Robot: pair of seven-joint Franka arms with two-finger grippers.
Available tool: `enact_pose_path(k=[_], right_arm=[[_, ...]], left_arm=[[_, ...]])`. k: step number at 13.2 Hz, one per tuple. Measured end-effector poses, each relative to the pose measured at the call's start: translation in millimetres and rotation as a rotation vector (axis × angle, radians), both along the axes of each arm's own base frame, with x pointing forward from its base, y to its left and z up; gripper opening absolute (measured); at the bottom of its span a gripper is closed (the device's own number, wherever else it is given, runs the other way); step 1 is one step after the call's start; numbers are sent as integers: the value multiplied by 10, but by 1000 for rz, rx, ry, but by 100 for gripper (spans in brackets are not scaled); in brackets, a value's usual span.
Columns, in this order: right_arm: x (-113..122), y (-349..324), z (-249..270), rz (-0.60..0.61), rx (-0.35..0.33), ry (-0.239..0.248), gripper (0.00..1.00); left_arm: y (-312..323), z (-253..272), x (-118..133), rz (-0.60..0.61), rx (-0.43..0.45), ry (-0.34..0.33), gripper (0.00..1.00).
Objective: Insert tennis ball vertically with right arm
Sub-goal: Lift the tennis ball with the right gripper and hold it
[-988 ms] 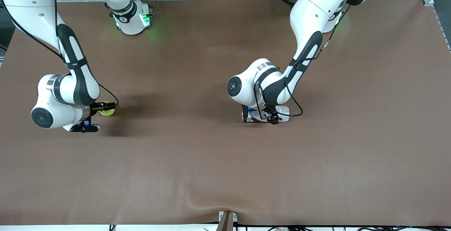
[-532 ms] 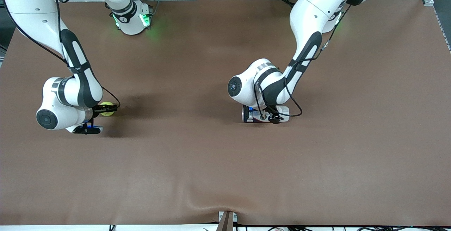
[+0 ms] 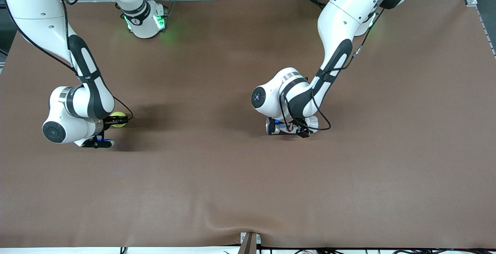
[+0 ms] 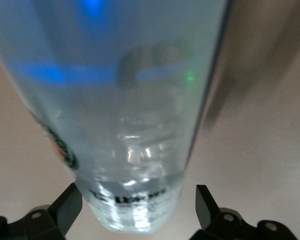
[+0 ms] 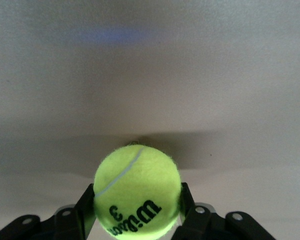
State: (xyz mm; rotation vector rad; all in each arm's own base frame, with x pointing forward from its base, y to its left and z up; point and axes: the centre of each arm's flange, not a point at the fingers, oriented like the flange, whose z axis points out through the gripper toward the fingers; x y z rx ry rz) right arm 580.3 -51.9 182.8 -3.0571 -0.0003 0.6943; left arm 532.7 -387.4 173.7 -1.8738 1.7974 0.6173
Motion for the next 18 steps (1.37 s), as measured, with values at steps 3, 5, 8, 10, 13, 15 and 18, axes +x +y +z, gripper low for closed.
enact_pose_path(k=[3, 5, 8, 10, 13, 15, 18], right_arm=[[16, -28, 40, 37, 18, -3, 67], [83, -29, 242, 42, 19, -7, 67], [260, -32, 956, 41, 22, -2, 67], [396, -22, 1499, 43, 21, -28, 67], [463, -29, 2120, 43, 15, -96, 67], [425, -67, 2520, 35, 9, -154, 67], [341, -123, 3056, -14, -12, -234, 67]], left_arm=[[31, -45, 57, 1, -24, -8, 100], [58, -65, 80, 5, -29, -9, 100], [63, -103, 83, 5, -32, -7, 100], [66, -130, 91, -9, -26, -14, 100], [66, -139, 93, -14, -23, -16, 100], [66, -138, 95, -14, -23, -17, 97], [67, -135, 100, -14, -24, -18, 93]])
